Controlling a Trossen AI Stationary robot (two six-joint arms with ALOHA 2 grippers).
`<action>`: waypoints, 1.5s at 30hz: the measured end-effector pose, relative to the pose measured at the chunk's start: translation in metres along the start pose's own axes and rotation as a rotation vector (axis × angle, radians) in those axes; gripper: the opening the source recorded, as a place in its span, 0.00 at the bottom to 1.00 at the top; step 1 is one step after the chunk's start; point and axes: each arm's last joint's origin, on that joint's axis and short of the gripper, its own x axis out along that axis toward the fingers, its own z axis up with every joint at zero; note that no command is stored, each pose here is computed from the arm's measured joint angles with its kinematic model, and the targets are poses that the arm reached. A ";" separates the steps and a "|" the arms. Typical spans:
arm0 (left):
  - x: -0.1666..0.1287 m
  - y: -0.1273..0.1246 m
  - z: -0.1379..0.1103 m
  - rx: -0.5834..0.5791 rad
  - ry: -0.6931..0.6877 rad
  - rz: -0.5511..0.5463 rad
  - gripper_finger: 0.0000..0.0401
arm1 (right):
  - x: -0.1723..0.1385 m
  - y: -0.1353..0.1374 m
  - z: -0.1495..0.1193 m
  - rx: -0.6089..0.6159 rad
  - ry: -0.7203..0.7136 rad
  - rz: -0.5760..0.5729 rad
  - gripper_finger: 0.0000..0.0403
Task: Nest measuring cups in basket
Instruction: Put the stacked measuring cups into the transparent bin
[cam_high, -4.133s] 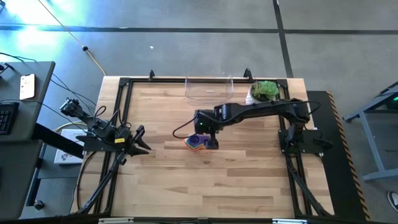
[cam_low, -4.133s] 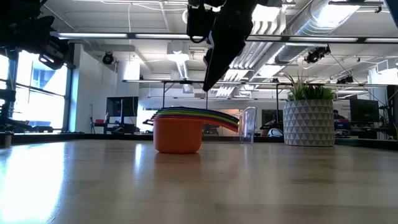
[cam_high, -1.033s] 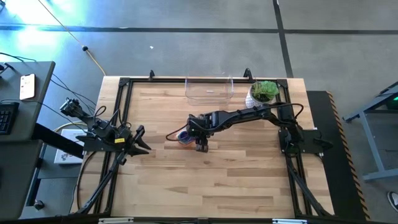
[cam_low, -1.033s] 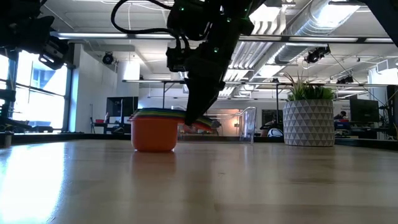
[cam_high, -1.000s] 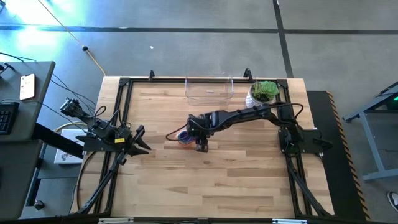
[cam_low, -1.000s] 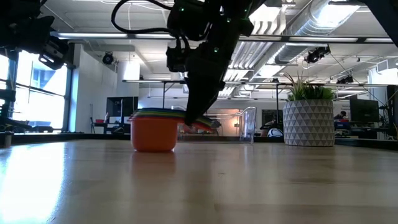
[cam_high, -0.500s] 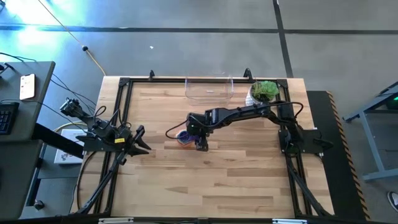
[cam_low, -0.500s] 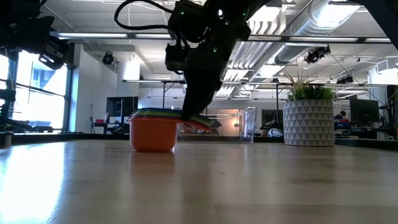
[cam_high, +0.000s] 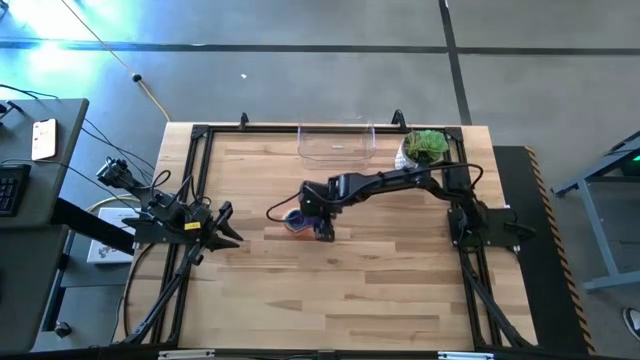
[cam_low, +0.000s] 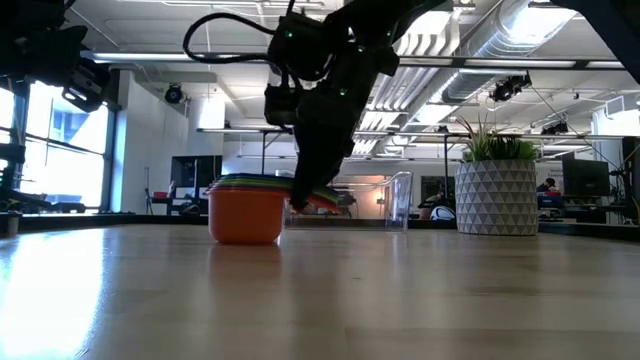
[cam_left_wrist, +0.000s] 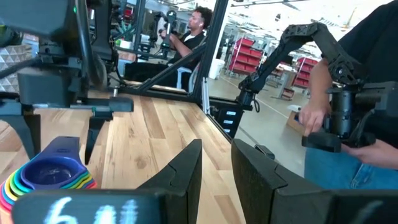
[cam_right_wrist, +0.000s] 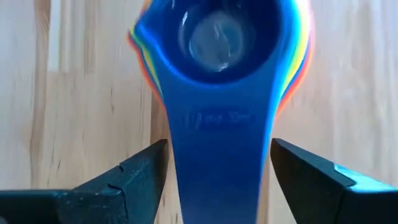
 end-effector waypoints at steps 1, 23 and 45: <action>0.000 0.000 0.000 0.000 0.000 0.000 0.19 | 0.001 0.000 -0.001 0.009 0.012 0.001 0.68; 0.000 0.000 0.000 0.000 0.000 0.000 0.19 | 0.001 -0.003 0.001 0.165 -0.011 -0.014 0.32; 0.000 0.000 0.000 0.000 0.000 0.000 0.19 | -0.019 -0.025 0.011 0.381 -0.015 -0.078 0.31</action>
